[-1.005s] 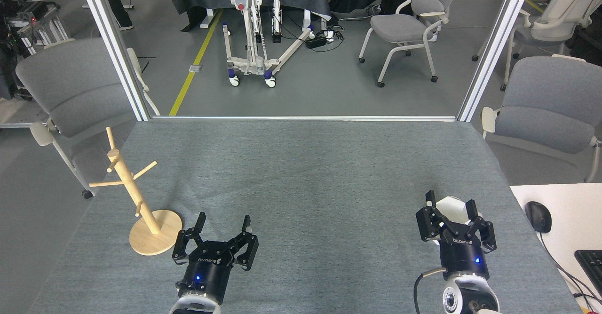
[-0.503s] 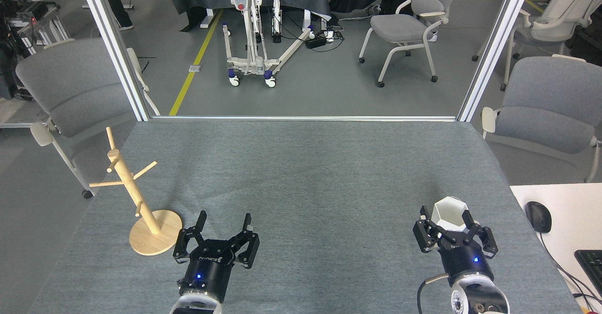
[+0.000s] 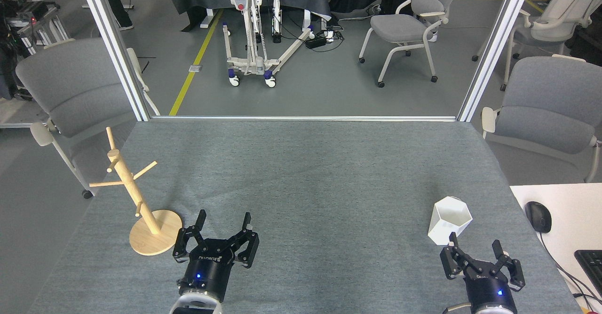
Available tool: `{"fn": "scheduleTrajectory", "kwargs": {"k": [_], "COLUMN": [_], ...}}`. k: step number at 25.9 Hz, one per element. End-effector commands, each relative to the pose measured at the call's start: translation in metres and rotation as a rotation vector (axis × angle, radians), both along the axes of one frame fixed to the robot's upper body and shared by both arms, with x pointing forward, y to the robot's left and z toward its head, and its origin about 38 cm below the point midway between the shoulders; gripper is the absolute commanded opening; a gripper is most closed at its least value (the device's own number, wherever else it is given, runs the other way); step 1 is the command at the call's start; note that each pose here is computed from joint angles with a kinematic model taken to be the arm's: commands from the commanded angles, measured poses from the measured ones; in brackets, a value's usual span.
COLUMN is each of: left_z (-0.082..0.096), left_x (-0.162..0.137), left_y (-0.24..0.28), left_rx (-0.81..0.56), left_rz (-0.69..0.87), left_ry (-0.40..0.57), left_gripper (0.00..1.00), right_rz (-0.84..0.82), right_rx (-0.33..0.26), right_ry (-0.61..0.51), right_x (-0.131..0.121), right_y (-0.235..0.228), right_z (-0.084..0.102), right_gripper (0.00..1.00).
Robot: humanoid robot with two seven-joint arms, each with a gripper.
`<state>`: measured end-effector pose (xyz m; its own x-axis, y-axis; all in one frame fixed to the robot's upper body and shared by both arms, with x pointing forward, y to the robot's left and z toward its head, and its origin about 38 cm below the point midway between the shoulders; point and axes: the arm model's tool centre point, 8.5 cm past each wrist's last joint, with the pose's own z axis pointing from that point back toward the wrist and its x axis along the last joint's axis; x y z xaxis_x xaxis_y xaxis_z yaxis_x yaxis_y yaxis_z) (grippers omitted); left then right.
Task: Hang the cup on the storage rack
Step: 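Close the right gripper on the white cup rim and grip it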
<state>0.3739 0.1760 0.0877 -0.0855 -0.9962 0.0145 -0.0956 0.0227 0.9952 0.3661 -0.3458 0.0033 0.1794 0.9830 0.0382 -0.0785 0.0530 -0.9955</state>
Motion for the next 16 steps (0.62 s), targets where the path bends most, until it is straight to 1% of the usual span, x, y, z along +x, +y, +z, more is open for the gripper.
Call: {"fn": "scheduleTrajectory", "kwargs": {"k": [1,3,6,10,13,16], "left_z": [0.000,0.000,-0.002,-0.003,-0.003,-0.003], "left_x": [0.000,0.000,0.000,0.000,0.000,0.000], "left_y": [0.000,0.000,-0.001,-0.001,-0.001,-0.001], "left_rx": [0.000,0.000,0.000,0.001,0.001,0.001], "left_rz": [-0.001,-0.001,-0.002,-0.002,-0.002,-0.002], "left_ry": [0.001,0.001,0.004,0.007,0.010,0.010], "left_gripper": [1.00,1.00,1.00,1.00,1.00,1.00], "right_rz": [-0.006,-0.001,0.006,0.014,0.040,0.045], "right_rx": [0.007,-0.006,-0.001,0.006,0.008,0.004], "right_ry": [0.043,0.048,0.065,0.069,0.067,0.064], "right_x": [0.000,0.010,0.013,0.022,0.035,0.038], "right_y": [-0.001,0.000,0.003,0.005,0.013,0.013], "right_z": [-0.015,-0.014,-0.020,-0.019,-0.016,-0.014], "right_gripper": [1.00,1.00,0.99,0.99,0.99,0.99]}}
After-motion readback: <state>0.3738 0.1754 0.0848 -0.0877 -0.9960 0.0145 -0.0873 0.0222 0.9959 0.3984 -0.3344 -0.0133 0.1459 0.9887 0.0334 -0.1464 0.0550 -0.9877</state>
